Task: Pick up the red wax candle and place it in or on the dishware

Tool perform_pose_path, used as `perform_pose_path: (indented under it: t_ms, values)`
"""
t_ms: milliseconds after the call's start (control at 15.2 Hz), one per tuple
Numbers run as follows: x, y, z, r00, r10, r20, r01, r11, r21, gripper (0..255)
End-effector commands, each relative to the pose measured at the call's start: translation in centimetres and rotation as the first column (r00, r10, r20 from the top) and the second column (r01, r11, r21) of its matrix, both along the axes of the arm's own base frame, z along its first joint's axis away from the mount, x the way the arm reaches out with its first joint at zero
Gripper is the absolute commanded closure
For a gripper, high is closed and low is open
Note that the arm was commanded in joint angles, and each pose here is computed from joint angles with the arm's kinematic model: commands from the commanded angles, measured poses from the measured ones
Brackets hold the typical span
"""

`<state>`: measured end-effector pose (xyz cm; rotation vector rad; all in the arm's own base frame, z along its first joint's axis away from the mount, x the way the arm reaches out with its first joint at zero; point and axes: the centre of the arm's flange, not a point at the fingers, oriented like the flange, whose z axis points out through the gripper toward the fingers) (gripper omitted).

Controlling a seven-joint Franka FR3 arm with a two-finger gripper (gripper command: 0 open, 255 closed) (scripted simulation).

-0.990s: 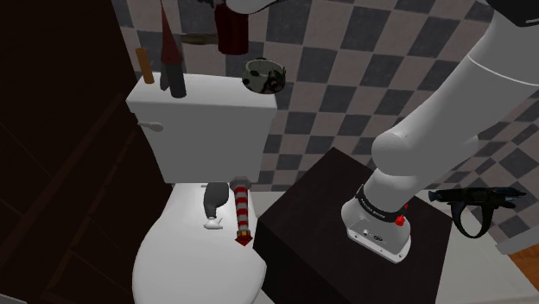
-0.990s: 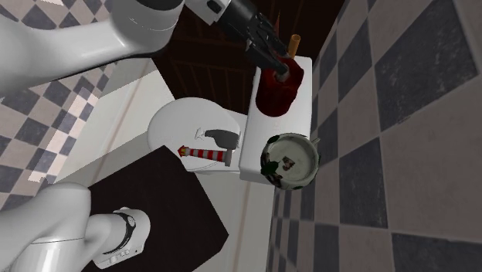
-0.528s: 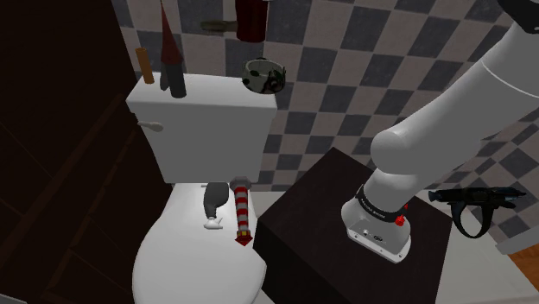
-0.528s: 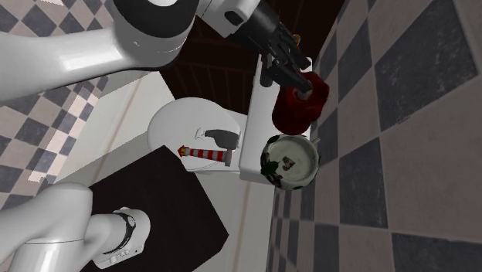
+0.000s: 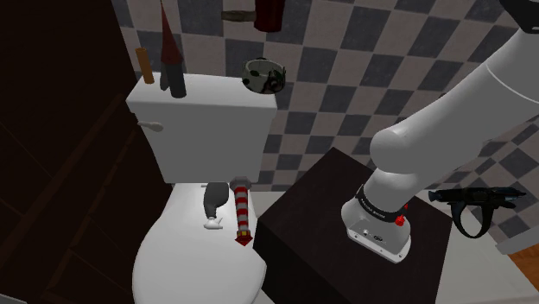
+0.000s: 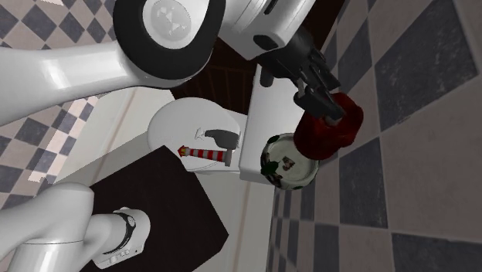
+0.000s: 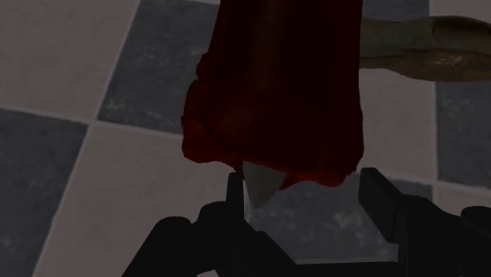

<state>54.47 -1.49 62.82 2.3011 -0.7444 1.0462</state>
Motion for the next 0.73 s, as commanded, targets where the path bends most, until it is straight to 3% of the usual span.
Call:
perform_pose_path:
  t_ms: [0, 660]
  values:
    - [0.0, -0.2, -0.9, 1.0, 0.002, 0.002, -0.002, 1.0, -0.001, 255]
    - [0.0, -0.2, -6.2, 1.0, 0.002, 0.002, -0.002, 1.0, -0.001, 255]
